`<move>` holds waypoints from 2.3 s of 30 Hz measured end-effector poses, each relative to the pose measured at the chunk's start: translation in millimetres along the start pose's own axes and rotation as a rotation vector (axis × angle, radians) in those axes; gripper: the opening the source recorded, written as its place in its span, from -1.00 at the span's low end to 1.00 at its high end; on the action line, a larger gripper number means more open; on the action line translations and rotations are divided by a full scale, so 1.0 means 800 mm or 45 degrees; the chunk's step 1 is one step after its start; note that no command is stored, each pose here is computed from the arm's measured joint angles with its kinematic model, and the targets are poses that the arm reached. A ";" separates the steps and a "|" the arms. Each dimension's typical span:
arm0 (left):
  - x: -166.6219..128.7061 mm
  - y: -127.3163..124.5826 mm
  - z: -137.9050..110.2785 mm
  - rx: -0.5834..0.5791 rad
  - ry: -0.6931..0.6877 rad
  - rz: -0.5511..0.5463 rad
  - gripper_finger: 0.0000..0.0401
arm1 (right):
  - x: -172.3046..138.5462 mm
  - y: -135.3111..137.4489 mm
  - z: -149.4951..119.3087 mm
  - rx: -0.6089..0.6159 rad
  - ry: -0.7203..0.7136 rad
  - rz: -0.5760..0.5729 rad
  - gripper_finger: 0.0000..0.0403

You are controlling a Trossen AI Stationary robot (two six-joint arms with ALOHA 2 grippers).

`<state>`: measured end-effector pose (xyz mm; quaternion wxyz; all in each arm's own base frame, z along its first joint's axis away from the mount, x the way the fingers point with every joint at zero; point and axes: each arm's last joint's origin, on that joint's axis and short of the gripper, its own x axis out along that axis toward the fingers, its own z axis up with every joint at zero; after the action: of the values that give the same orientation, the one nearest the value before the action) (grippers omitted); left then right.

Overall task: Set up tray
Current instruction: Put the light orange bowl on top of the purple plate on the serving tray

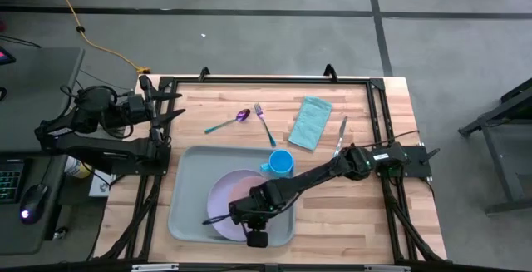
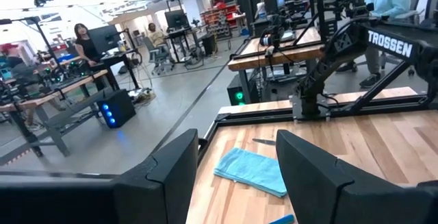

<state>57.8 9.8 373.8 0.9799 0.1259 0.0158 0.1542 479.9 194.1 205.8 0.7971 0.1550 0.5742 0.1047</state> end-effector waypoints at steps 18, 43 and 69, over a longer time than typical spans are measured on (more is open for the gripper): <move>0.000 0.000 0.000 -0.004 0.002 0.006 0.13 | 0.019 0.002 -0.005 0.224 0.028 -0.009 -1.00; 0.000 0.000 0.000 -0.034 0.001 0.006 0.13 | 0.035 0.044 -0.047 0.282 0.136 -0.124 -1.00; 0.000 0.000 0.000 -0.034 0.001 0.001 0.13 | 0.058 0.059 -0.081 0.286 0.288 -0.224 -1.00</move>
<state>57.8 9.9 373.8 0.9814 0.1126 0.0139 0.1547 433.6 261.9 163.0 0.7112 0.1796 0.6795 -0.0134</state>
